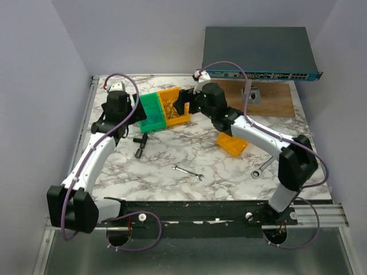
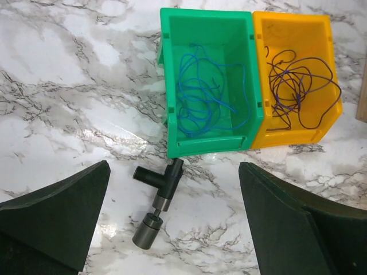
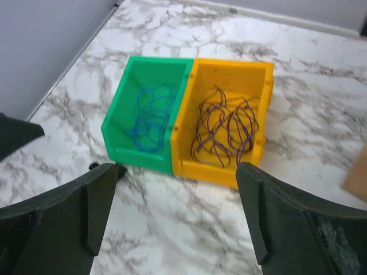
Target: Untangle the cables
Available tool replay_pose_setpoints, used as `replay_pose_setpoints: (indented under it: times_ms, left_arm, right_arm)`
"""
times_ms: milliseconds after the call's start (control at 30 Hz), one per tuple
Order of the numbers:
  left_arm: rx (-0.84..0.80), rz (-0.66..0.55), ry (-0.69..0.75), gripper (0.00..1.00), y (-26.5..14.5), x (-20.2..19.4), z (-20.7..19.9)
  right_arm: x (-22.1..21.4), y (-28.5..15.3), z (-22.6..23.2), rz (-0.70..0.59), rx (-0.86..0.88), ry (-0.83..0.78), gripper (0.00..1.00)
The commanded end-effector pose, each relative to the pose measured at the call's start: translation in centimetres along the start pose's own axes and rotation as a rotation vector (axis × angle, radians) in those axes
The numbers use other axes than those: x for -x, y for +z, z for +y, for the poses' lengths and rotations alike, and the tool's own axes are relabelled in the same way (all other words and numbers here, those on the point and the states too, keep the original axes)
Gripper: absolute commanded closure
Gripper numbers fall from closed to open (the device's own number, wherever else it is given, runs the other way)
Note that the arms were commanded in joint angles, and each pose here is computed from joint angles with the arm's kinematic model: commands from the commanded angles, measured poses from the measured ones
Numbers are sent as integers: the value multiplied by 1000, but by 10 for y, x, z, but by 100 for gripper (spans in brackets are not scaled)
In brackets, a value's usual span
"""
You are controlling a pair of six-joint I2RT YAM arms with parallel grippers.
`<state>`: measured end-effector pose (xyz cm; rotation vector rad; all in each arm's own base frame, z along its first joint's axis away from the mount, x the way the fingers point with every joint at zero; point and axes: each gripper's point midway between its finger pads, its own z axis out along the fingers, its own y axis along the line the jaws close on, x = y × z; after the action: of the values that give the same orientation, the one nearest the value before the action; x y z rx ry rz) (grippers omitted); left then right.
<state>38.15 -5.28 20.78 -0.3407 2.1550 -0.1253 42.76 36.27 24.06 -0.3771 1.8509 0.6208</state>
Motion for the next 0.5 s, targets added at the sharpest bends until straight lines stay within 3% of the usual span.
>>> replay_pose_setpoints:
  times_ms: [0, 200, 467]
  left_arm:
    - [-107, -200, -32, 1, -29, 12, -4]
    - [-237, -397, 9, 1, -55, -5, -3]
    - [-85, -573, 112, 1, -58, -35, 45]
  right_arm:
    - [16, -54, 0, -120, 34, -2, 6]
    - [2, -131, -20, -251, 9, 8, 5]
    - [-54, -228, -96, -266, -304, 118, 5]
